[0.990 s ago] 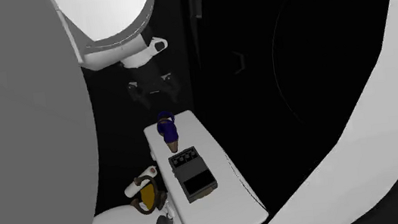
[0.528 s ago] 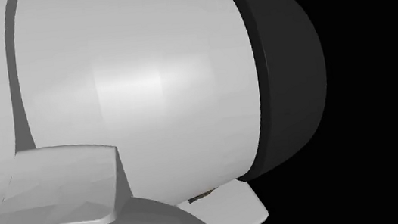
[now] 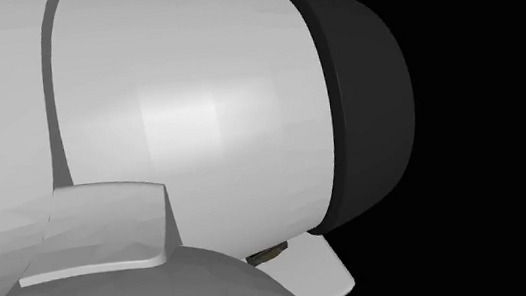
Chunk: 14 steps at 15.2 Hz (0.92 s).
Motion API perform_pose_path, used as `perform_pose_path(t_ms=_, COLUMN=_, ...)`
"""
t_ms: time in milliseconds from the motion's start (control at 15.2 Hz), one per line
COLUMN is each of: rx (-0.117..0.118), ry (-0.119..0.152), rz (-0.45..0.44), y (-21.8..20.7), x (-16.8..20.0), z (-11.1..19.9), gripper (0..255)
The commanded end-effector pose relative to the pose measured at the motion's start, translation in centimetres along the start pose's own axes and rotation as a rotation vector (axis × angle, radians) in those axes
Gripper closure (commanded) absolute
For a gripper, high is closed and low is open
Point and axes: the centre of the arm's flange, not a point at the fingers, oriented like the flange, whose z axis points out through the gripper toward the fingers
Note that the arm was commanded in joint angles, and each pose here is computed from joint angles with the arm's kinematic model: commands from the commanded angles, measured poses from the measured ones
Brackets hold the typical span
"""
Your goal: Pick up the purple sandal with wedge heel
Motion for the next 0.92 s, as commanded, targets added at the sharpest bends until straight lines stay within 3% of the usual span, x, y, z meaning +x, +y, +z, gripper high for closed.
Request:
perform_pose_path(t_ms=0, rx=0.0, ry=0.0, rz=0.0, y=0.0, x=0.0, z=0.0, gripper=255)
perform_pose_path(t_ms=330, rx=0.0, ry=0.0, rz=0.0, y=0.0, x=0.0, z=0.0, gripper=255)
perform_pose_path(t_ms=858, rx=0.0, ry=0.0, rz=0.0, y=0.9, x=0.0, z=-4.1, gripper=255)
